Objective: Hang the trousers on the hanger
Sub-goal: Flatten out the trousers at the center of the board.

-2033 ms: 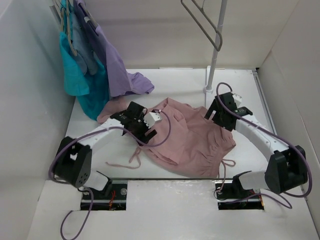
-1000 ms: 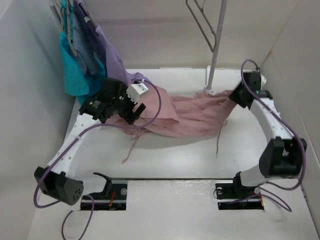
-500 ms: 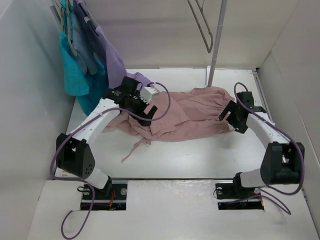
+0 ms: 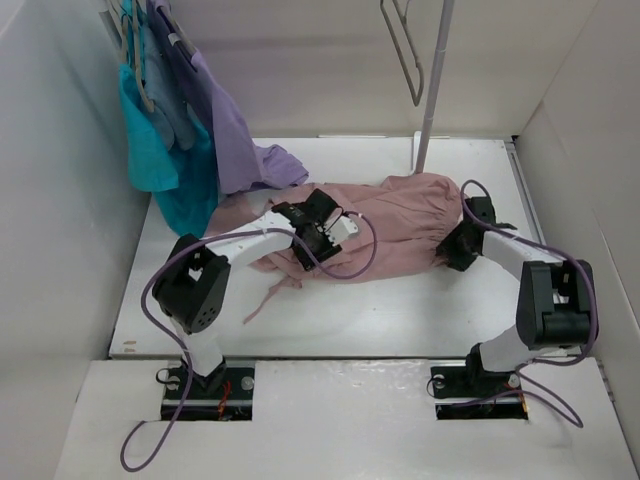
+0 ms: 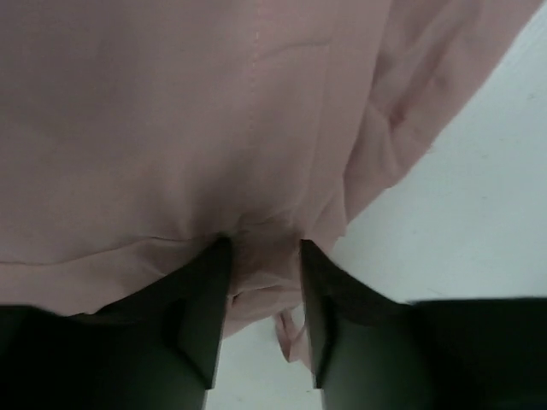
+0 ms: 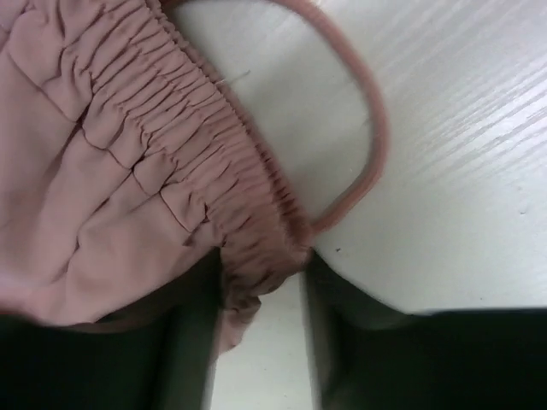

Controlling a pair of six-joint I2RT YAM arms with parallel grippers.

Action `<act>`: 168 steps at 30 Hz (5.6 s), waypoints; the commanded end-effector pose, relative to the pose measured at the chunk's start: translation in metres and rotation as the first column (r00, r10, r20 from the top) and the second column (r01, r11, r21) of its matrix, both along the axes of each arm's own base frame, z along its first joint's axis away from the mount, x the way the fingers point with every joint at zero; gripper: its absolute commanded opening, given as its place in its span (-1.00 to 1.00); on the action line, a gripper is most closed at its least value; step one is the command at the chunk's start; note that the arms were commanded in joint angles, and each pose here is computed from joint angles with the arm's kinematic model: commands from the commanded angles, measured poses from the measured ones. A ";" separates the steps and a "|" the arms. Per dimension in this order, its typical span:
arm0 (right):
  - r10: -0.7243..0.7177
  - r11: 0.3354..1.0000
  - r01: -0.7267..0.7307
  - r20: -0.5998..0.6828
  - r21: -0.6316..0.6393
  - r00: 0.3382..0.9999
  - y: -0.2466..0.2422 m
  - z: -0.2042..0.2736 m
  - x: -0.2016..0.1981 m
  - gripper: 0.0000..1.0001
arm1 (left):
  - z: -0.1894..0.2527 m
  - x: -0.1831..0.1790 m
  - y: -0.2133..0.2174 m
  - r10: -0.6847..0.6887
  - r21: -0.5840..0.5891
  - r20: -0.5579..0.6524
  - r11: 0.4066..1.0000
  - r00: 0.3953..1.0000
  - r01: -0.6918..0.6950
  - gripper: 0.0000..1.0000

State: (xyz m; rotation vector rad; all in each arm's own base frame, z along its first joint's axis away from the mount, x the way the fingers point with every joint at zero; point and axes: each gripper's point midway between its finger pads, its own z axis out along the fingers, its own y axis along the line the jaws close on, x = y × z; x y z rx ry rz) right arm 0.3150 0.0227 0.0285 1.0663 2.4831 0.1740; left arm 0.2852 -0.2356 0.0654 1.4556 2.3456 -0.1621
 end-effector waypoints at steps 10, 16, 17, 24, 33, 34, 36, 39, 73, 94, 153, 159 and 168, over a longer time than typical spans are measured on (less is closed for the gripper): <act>-0.050 0.991 0.074 0.204 -0.107 0.978 -0.049 0.078 0.021 -1.00 | 0.099 0.046 0.072 0.252 -0.078 0.205 0.967 0.946 -0.241 -1.00; -0.004 0.996 0.034 0.345 -0.080 0.939 -0.041 0.124 0.023 -1.00 | 0.122 0.019 0.087 0.161 -0.101 0.248 0.985 0.955 -0.140 -0.29; 0.006 0.998 0.017 0.348 -0.064 0.937 -0.037 0.122 0.024 -1.00 | 0.120 0.011 0.071 0.111 -0.112 0.249 0.990 0.962 -0.085 -0.03; 0.018 1.000 -0.011 0.327 -0.022 0.945 -0.027 0.107 0.015 -1.00 | 0.060 -0.045 -0.030 -0.166 -0.028 0.188 0.984 0.968 0.174 0.59; 0.031 0.999 -0.027 0.326 -0.019 0.945 -0.025 0.106 0.012 -1.00 | 0.029 -0.021 -0.047 -0.181 0.098 0.285 0.982 0.941 0.159 0.59; 0.031 0.999 -0.027 0.326 -0.019 0.945 -0.025 0.106 0.012 -1.00 | 0.027 -0.020 -0.049 -0.181 0.098 0.285 0.982 0.941 0.159 0.54; 0.023 0.999 -0.013 0.324 -0.033 0.946 -0.029 0.107 0.010 -1.00 | 0.018 -0.016 -0.045 -0.165 0.118 0.274 0.983 0.948 0.137 0.34; 0.018 0.999 -0.007 0.313 -0.038 0.949 -0.030 0.105 0.008 -1.00 | 0.015 -0.006 -0.037 -0.135 0.114 0.267 0.988 0.954 0.108 0.15; -0.059 0.985 0.115 0.374 -0.129 0.925 -0.132 0.179 0.053 -1.00 | 0.200 -0.059 0.319 0.607 0.100 0.469 0.686 0.642 -0.721 -1.00; 0.000 0.999 0.024 0.454 -0.046 0.891 -0.106 0.208 0.055 -1.00 | 0.169 -0.028 0.410 0.864 0.051 0.262 0.434 0.431 -0.900 -1.00; -0.098 0.977 0.116 0.104 -0.180 0.990 -0.138 0.087 0.139 0.96 | 0.068 0.105 0.208 0.766 -0.383 -0.043 0.580 0.641 -0.719 0.48; -0.121 0.983 0.129 0.069 -0.130 0.990 -0.136 0.060 0.155 0.96 | 0.035 0.145 0.191 0.785 -0.358 -0.161 0.519 0.599 -0.776 0.48; -0.084 0.985 0.081 -0.017 -0.152 0.996 -0.114 0.042 0.143 0.96 | -0.017 0.125 0.184 0.802 -0.207 -0.167 0.540 0.574 -0.815 0.46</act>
